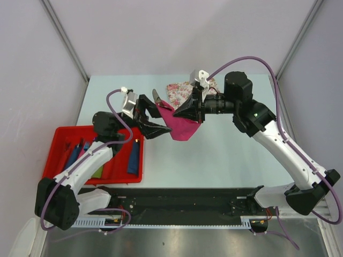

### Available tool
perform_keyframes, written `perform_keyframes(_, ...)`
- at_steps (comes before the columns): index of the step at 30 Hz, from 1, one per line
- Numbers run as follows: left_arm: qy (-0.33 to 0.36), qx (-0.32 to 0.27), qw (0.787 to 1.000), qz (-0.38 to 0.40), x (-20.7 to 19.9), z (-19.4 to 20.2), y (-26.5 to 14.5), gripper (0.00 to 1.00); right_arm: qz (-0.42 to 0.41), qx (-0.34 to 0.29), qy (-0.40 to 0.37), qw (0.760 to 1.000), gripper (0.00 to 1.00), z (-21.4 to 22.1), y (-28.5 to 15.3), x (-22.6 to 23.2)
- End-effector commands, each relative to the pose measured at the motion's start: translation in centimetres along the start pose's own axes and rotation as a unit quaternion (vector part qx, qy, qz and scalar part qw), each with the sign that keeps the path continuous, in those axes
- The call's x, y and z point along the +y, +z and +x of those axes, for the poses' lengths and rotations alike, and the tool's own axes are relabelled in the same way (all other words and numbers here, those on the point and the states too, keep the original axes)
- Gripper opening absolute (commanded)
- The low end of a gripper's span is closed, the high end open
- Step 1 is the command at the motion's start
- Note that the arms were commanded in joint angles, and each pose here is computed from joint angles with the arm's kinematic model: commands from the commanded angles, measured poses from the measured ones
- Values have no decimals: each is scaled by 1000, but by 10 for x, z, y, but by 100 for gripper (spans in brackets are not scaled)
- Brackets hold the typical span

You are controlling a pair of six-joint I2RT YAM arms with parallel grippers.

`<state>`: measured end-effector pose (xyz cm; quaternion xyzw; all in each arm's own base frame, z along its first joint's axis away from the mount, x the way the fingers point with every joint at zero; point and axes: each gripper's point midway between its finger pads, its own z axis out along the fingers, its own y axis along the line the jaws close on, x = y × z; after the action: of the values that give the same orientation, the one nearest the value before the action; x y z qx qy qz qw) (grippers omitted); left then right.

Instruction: Place the utensils on the paper napkin and roll it up

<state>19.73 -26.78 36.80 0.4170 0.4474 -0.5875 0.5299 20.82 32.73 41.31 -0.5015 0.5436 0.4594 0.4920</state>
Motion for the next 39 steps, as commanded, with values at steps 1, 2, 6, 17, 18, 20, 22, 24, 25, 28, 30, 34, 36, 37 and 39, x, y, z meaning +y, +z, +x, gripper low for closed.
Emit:
perform_keyframes(1,21,-22,999,10,-5,-23,8,66,6,-32,-49,998,0,-21,-1,3)
perform_keyframes(2,17,-25,1000,8,-4,-24,10,65,5,-33,-50,998,0,-20,-1,4)
perform_keyframes(6,6,-32,999,-4,1,-28,11,59,8,-31,-46,998,0,-17,0,5)
perform_keyframes(17,2,-26,1000,-1,1,-20,13,27,23,-43,-44,998,0,-21,-3,5)
perform_keyframes(18,1,-26,1000,-2,2,-20,13,27,23,-44,-43,998,0,-22,-3,5)
perform_keyframes(20,1,-25,1000,-3,3,-18,13,27,27,-46,-41,998,0,-22,-3,4)
perform_keyframes(22,1,-25,1000,-7,4,-17,12,39,28,-52,-46,997,0,-26,-4,6)
perform_keyframes(24,0,-25,1000,-14,6,-16,10,48,27,-51,-45,997,0,-24,-5,6)
perform_keyframes(25,-3,-24,1000,-14,6,-14,10,47,28,-52,-45,997,0,-24,-5,7)
perform_keyframes(28,-7,-27,999,-25,10,-14,9,41,29,-53,-44,997,0,-23,-6,8)
perform_keyframes(30,-12,-26,999,-25,11,-14,9,34,29,-52,-43,997,0,-22,-6,7)
perform_keyframes(34,-22,-23,999,-16,10,-14,11,10,30,-54,-42,997,0,-22,-6,7)
perform_keyframes(36,-29,-21,999,-12,9,-13,12,4,28,-55,-42,997,0,-23,-6,8)
perform_keyframes(37,-30,-21,999,-10,9,-13,12,0,29,-55,-42,997,0,-22,-6,8)
perform_keyframes(39,-33,-19,999,-7,7,-13,12,0,28,-51,-40,997,0,-21,-6,8)
